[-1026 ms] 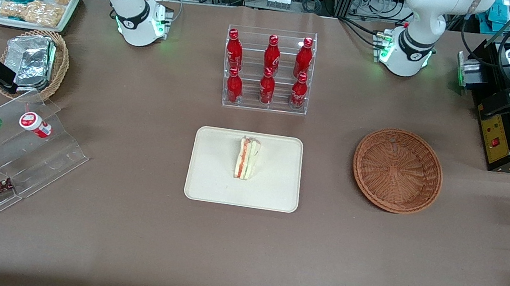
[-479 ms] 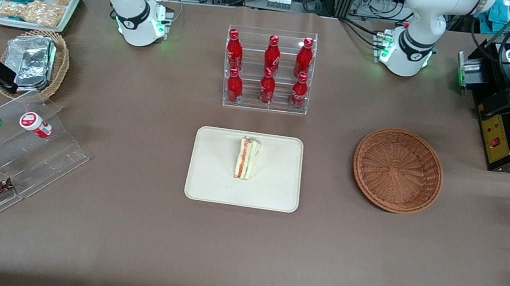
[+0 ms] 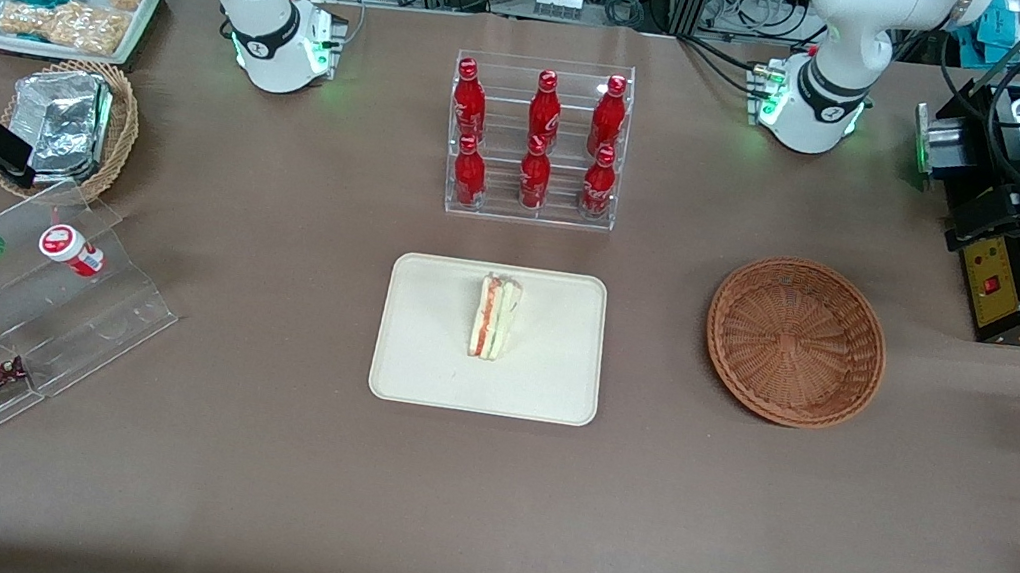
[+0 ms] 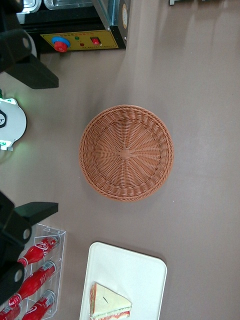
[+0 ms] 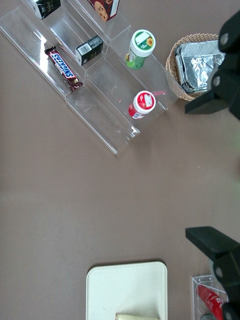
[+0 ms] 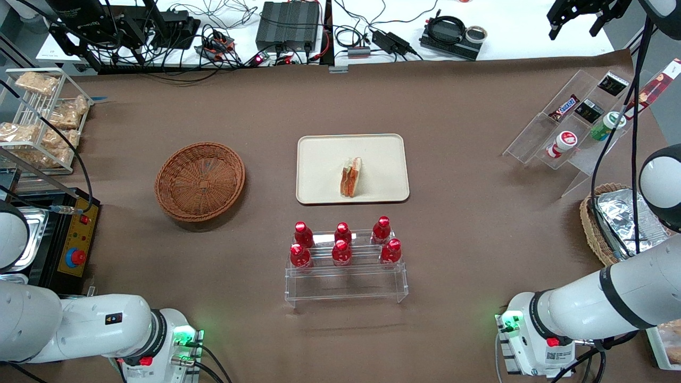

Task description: Place sandwich from basket to tray

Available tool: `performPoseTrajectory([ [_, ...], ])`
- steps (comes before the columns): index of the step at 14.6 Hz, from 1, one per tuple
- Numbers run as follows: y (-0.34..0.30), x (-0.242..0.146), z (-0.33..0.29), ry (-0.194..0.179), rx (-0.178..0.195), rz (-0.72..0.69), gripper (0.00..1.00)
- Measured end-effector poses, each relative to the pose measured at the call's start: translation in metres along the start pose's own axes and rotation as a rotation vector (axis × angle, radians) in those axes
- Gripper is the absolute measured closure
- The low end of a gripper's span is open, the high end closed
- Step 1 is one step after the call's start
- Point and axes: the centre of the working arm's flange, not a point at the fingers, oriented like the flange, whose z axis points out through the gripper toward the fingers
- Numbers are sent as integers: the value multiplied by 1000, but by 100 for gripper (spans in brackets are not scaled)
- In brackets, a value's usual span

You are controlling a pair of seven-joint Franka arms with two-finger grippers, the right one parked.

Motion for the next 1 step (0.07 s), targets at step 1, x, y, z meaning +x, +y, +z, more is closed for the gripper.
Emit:
performPoseTrajectory([
  [1,0,0,0,0,0,-1,0],
])
